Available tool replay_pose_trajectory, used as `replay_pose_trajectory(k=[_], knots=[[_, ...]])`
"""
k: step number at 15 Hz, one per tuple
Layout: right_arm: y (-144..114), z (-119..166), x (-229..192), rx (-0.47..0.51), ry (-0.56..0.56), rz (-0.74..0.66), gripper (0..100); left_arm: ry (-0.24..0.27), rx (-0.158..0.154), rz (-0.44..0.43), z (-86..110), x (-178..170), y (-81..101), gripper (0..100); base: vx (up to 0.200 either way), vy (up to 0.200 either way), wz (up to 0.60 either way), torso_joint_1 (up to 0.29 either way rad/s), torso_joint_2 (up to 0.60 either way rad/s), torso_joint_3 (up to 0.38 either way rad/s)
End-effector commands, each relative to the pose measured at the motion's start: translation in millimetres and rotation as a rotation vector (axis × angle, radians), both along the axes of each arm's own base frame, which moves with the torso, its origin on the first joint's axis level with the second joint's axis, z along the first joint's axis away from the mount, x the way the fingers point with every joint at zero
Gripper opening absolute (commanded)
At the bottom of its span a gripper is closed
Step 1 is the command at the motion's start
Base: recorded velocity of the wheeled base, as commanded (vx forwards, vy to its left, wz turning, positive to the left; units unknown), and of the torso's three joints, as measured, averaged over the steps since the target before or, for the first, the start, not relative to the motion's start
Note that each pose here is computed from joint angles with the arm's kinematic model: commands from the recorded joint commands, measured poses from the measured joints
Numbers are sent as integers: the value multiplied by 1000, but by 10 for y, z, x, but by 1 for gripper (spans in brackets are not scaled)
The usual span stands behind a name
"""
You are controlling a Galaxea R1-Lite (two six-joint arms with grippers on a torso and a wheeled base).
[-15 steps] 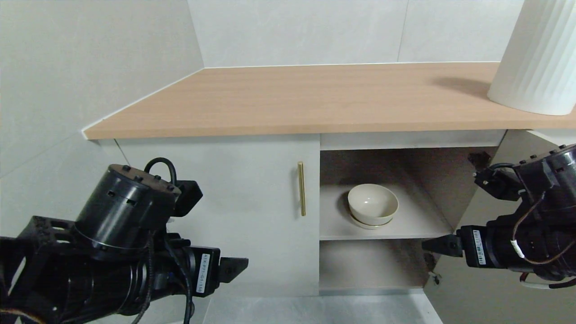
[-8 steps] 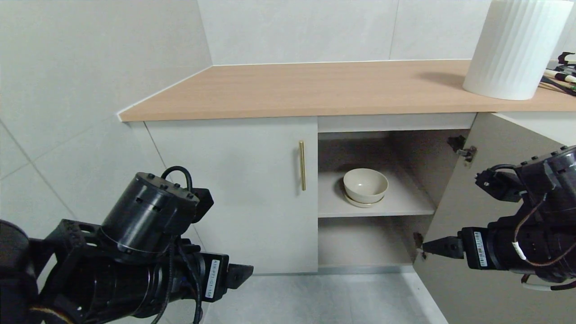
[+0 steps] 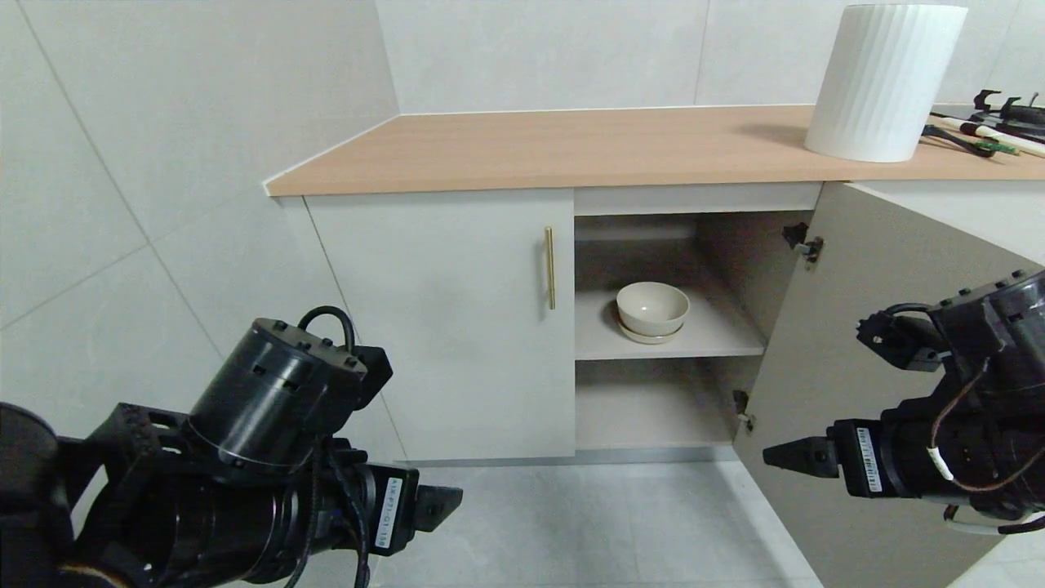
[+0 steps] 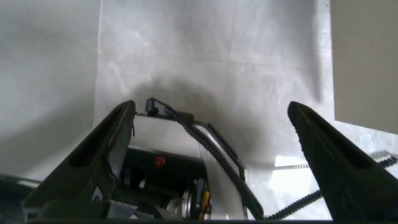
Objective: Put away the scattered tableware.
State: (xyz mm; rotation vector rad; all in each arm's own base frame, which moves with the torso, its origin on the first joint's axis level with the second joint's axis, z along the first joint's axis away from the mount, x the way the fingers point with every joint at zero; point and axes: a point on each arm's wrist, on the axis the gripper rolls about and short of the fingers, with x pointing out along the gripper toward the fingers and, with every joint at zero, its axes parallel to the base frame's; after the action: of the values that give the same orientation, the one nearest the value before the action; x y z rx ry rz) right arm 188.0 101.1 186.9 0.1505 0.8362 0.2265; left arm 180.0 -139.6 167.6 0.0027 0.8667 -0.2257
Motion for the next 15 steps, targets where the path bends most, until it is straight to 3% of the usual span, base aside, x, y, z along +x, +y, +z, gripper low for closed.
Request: replay_pose_trajectory(k=[1, 7, 15], knots=[[7, -17, 3, -5, 6, 3, 100, 5, 3, 0, -14, 5, -6, 100, 0, 0, 0, 0, 0, 0], [-4, -13, -16, -7, 7, 4, 100, 2, 19, 10, -31, 17, -11, 100, 0, 0, 0, 0, 0, 0], [-141, 96, -420, -155, 95, 146, 100, 0, 34, 19, -48, 26, -18, 100, 0, -200, 0, 5, 1, 1]])
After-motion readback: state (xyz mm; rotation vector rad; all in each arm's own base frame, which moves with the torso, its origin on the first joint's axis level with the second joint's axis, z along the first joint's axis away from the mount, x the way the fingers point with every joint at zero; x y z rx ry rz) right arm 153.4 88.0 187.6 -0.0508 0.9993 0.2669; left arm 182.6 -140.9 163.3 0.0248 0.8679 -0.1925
